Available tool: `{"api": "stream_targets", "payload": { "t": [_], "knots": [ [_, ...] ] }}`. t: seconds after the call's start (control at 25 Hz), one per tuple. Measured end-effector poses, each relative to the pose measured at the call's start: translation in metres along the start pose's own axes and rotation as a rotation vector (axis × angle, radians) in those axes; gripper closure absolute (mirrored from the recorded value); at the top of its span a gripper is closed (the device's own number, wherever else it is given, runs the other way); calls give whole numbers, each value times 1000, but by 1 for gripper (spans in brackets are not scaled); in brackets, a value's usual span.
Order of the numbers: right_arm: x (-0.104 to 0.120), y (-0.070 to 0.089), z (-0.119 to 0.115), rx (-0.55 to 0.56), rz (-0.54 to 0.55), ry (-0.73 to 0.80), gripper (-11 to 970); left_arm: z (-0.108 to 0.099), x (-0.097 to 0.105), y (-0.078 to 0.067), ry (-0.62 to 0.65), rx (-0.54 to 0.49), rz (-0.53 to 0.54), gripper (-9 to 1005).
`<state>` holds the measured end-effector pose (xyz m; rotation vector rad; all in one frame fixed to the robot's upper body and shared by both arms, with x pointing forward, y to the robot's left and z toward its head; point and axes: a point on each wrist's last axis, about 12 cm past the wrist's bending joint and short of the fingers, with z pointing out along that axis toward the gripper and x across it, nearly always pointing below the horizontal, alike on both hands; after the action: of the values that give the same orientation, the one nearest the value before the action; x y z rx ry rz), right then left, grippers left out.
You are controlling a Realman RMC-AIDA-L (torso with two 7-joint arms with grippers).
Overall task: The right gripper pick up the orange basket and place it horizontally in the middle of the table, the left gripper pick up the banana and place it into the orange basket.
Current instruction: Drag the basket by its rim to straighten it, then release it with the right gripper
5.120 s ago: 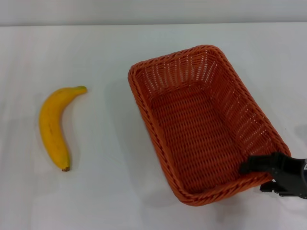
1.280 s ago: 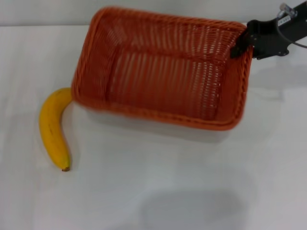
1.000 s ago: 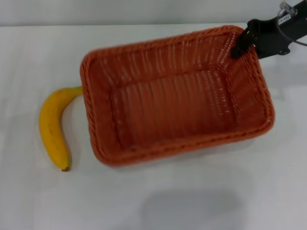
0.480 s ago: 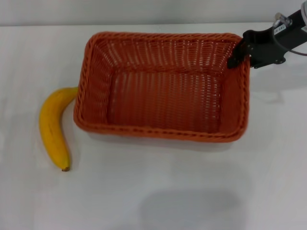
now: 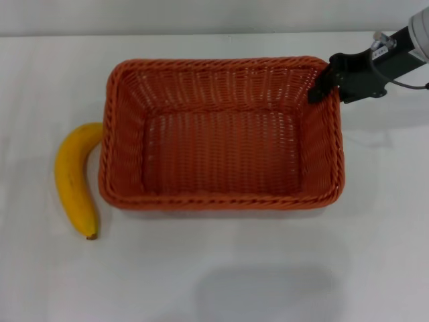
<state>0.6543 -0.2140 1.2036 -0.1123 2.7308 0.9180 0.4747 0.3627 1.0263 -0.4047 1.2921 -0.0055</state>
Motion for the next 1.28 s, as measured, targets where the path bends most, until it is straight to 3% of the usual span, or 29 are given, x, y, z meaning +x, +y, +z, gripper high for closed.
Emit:
{"api": "stream_targets", "payload": {
  "t": [0.4,0.84,1.08,1.28],
  "knots": [
    [4,-7,10,-47,23,-25,617,1,0,1,2,-7,2,208],
    [1,-11,4,-59,46,-42,599,3,1,2,13,-15,-4,208],
    [2,-22,-8,-78,81,-76,597,4,0,2,11,-16,1,208],
    [5,-41,-24,-141,134,-172,596,4,0,2,6,-25,0,208]
  ]
}}
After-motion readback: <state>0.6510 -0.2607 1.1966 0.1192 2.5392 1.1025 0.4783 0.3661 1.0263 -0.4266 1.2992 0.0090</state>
